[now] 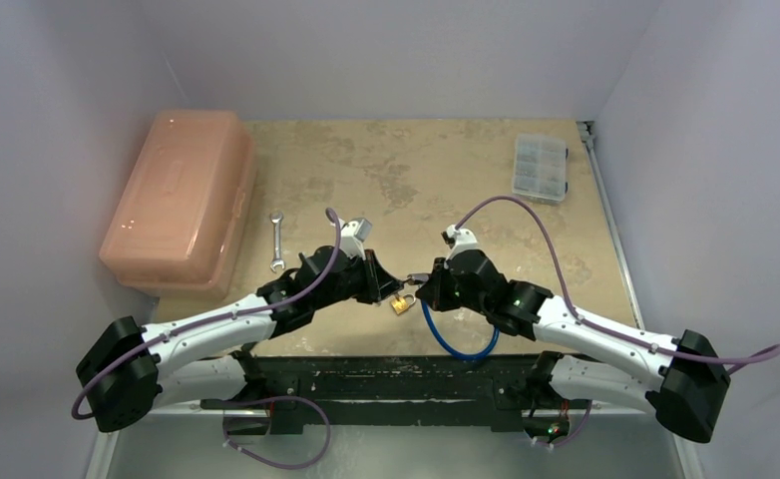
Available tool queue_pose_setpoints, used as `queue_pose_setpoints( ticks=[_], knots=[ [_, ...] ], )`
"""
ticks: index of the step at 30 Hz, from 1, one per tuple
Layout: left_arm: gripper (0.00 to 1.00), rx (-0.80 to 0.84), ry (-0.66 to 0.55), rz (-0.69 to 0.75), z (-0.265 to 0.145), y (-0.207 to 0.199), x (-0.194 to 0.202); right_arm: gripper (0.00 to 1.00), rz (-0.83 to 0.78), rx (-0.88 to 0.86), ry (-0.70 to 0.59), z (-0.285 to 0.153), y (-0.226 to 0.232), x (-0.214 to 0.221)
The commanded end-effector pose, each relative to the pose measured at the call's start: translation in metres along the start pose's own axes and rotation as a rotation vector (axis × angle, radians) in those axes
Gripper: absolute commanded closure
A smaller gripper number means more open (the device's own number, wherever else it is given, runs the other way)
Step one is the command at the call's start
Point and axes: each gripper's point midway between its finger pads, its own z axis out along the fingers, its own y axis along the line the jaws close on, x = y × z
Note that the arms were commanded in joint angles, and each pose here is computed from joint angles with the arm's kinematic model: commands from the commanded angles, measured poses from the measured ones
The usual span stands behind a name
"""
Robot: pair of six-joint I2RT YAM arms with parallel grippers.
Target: Unlock with the key
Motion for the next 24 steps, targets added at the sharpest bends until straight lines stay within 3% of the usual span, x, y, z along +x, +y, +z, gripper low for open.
queue_pose_setpoints(
  ticks=[1,24],
  knots=[
    [1.0,0.044,0.012,-0.006,0.002,-0.016,-0.005,1.0,-0.013,-0.039,-0.051,0.002,0.012,-0.01],
    [1.0,-0.005,0.039,-0.001,-0.028,-0.001,0.007,1.0,-0.044,-0.028,-0.014,0.008,0.009,0.009]
  ],
)
